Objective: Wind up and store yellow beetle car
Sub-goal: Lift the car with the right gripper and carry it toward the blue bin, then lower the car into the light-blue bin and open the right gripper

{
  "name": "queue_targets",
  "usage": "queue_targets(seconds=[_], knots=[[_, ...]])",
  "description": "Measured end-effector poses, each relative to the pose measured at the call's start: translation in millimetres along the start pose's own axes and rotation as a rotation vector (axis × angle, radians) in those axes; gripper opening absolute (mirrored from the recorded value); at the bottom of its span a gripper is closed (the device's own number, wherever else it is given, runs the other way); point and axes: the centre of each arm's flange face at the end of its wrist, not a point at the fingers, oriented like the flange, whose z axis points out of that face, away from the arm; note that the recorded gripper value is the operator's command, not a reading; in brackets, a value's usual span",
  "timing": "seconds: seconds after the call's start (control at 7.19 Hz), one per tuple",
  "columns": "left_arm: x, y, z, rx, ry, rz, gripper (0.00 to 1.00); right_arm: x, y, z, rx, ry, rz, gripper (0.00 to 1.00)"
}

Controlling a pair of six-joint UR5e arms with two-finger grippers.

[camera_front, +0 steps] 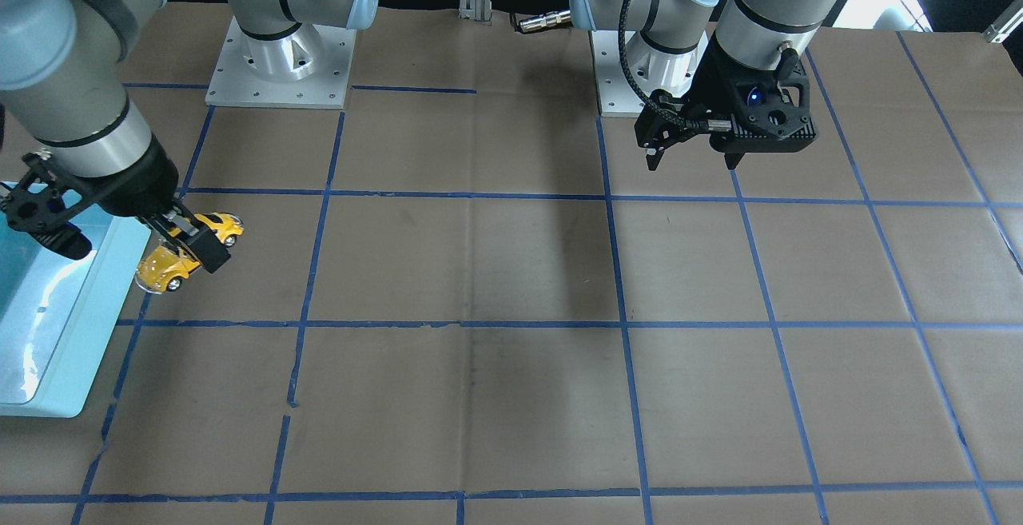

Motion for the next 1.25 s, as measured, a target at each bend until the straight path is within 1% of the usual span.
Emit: queue_targets(seconds=[0.42, 0.56, 0.69, 0.83, 0.97, 1.25], knots=[[19, -15, 8, -0.009, -0.001, 0.001, 1.00, 104, -50, 11, -0.019, 0.012, -0.234, 0.47], [22, -16, 8, -0.010, -0.001, 0.005, 1.00, 134, -62, 13, -0.023, 0.019, -0.307, 0.42], [24, -17, 9, -0.011, -0.001, 0.009, 1.00, 163, -73, 16, -0.031, 0.038, -0.373, 0.42], [25, -17, 9, -0.012, -0.002, 0.012, 1.00, 186, -83, 24, -0.049, 0.053, -0.418, 0.42], [25, -17, 9, -0.012, -0.003, 0.014, 1.00, 203, -92, 35, -0.071, 0.055, -0.445, 0.42], [25, -16, 9, -0.012, -0.004, 0.016, 1.00, 218, -109, 64, -0.107, 0.046, -0.470, 0.38]])
